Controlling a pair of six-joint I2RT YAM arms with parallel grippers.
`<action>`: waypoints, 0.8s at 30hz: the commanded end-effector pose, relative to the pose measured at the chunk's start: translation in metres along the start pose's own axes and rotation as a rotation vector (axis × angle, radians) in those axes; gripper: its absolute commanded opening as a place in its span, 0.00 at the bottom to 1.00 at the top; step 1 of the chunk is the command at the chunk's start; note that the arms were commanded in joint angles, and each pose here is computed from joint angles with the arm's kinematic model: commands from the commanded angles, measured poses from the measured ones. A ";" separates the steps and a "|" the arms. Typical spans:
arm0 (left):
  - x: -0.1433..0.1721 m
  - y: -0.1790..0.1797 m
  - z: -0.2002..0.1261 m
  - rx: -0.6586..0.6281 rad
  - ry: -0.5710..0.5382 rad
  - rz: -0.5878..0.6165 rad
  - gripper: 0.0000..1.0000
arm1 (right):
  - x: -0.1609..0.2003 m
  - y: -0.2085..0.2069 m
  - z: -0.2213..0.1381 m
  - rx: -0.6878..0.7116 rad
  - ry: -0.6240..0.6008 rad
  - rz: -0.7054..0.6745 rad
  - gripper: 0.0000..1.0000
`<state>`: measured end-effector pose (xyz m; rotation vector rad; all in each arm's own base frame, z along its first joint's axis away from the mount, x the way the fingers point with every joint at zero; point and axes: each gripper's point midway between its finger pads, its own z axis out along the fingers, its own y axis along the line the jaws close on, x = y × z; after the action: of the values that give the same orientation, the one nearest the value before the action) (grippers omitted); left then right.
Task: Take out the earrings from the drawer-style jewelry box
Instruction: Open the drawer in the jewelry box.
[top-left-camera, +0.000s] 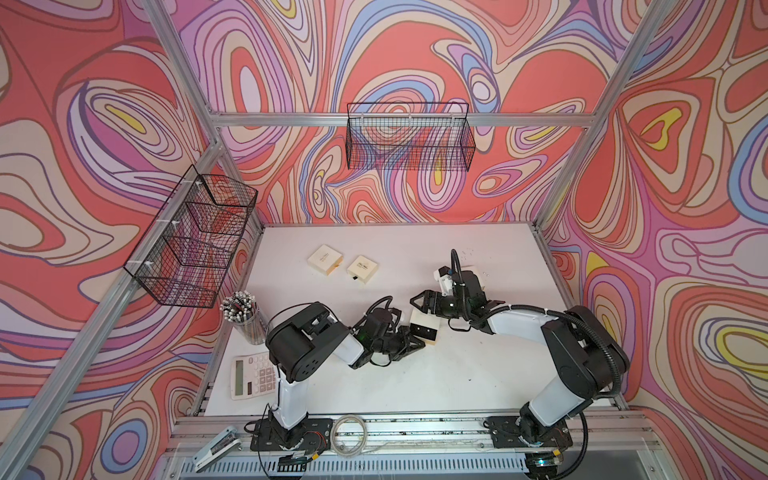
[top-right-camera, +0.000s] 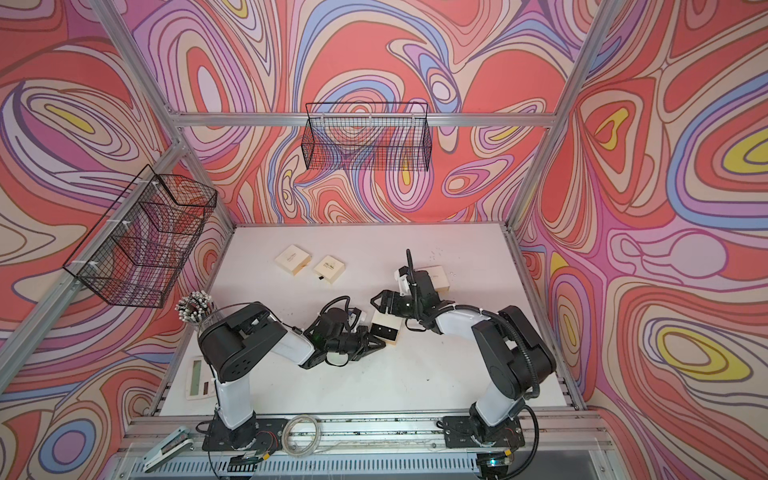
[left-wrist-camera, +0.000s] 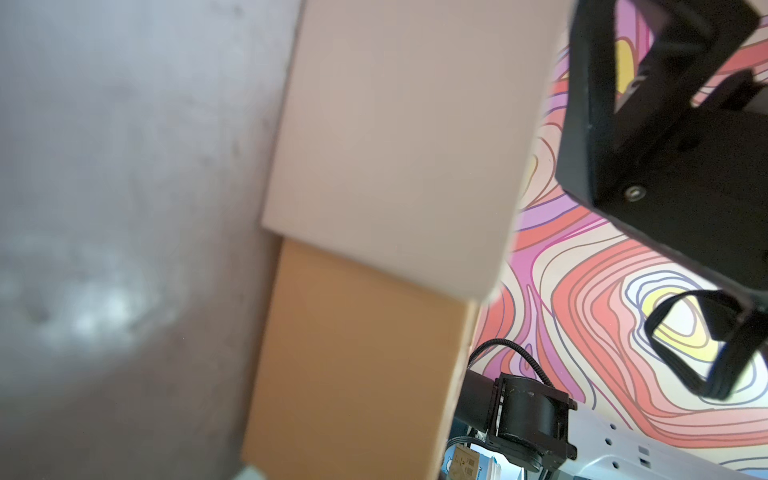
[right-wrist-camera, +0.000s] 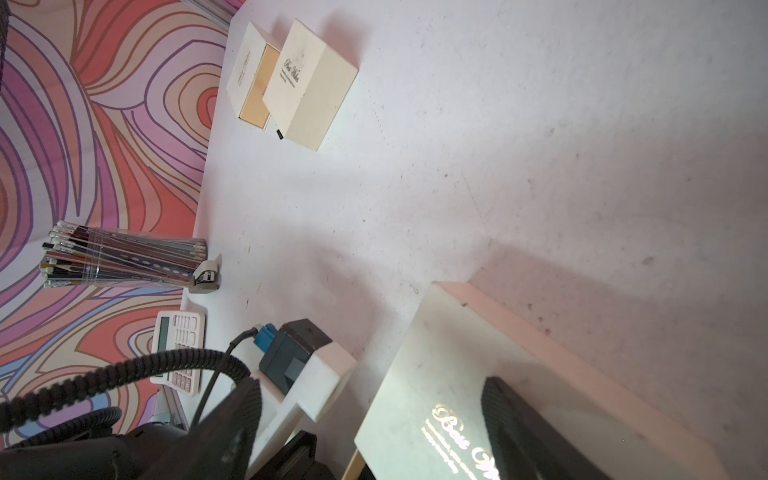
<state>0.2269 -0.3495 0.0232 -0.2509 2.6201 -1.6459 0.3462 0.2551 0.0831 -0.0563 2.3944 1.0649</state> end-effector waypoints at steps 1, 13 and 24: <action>0.015 0.008 -0.004 -0.015 0.026 -0.017 0.00 | 0.024 -0.026 0.007 0.088 0.068 0.049 0.88; 0.031 0.018 -0.014 -0.037 0.024 -0.018 0.00 | 0.024 -0.025 0.007 0.086 0.068 0.047 0.87; 0.027 0.012 -0.018 -0.041 -0.006 0.000 0.30 | 0.019 -0.018 0.004 0.070 0.063 0.037 0.87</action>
<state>0.2015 -0.3364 0.0227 -0.2423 2.6346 -1.6157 0.3464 0.2558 0.0830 -0.0586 2.3938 1.0665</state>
